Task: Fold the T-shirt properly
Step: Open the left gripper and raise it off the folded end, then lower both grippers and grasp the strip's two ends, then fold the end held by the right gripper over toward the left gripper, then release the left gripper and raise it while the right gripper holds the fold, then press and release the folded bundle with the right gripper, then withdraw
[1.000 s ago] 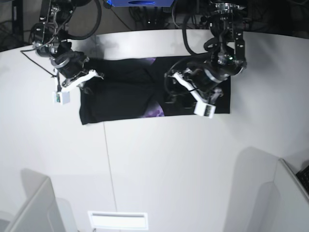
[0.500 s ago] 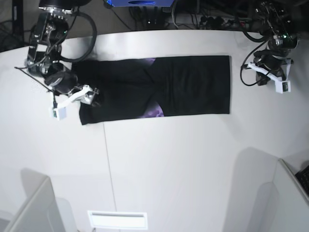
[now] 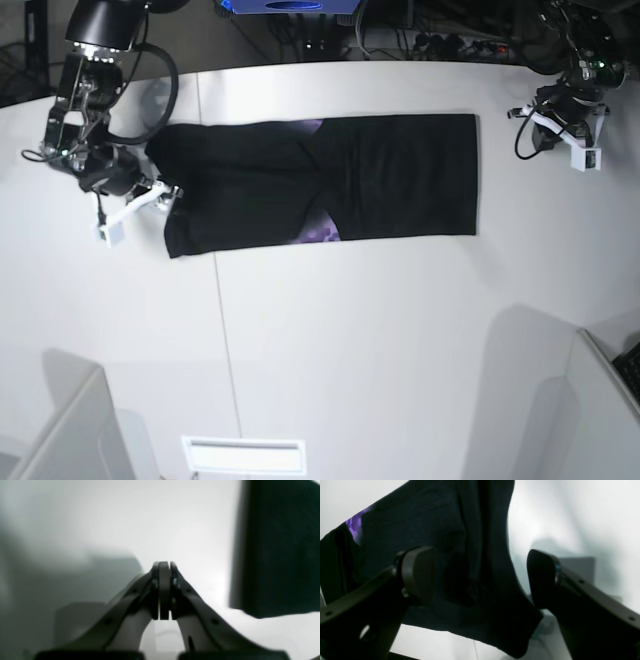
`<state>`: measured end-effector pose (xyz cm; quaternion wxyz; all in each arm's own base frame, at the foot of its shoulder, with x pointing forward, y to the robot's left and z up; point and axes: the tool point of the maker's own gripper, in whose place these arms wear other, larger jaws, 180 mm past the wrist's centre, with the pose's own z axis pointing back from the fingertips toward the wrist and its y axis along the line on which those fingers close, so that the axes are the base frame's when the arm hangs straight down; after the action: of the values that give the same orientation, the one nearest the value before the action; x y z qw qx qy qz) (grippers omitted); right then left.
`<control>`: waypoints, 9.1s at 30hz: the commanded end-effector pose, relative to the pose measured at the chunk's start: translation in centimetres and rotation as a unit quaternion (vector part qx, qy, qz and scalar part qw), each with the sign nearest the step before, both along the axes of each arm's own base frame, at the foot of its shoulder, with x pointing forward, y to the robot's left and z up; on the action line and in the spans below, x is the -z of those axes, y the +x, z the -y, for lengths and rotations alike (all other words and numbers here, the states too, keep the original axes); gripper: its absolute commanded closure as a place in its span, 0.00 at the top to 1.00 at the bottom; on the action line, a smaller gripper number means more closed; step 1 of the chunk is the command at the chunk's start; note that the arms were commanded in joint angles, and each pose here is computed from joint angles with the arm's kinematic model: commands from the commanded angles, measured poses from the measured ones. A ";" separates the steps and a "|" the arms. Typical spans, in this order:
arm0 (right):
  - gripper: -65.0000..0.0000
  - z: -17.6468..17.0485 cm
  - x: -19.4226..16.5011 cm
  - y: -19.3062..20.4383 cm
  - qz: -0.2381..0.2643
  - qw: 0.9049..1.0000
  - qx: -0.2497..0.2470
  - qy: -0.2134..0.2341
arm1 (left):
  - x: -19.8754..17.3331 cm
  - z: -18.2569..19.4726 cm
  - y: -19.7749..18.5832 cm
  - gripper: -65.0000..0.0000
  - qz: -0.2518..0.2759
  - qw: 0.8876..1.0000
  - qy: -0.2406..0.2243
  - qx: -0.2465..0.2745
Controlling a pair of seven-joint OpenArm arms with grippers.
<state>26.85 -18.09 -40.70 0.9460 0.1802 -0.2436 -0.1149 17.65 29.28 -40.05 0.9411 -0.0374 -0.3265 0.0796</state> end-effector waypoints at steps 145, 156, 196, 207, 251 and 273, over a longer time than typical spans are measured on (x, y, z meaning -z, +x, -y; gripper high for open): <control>0.00 -27.1 -10.8 -0.1 0.154 0.955 -0.216 0.136 | 1.0 16.4 8.5 0.00 0.036 0.976 -0.045 0.212; 0.00 -27.0 -8.9 -0.4 0.129 0.960 -0.213 0.131 | 1.4 16.3 7.9 0.00 0.029 0.976 -0.046 0.211; 0.00 -28.6 -7.3 -1.0 0.127 0.958 -0.221 0.134 | -0.2 -0.1 -0.2 0.00 -0.011 0.998 0.059 0.026; 0.00 -28.6 -7.3 -0.9 0.128 0.958 -0.219 0.133 | -0.1 -0.1 -0.2 0.00 -0.012 0.998 0.059 0.027; 0.00 -23.9 -8.7 0.3 0.181 0.958 -0.196 0.105 | -2.4 4.7 0.5 0.00 0.035 0.989 0.048 0.132; 0.00 -13.1 -4.1 -3.8 0.145 0.982 -0.102 0.061 | -2.3 12.5 4.5 0.87 0.113 0.979 -0.133 0.106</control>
<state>22.44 -5.01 -37.69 0.9037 0.2709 -0.3315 -0.0109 21.69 16.72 -38.63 0.8947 -0.2063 -0.3955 0.0242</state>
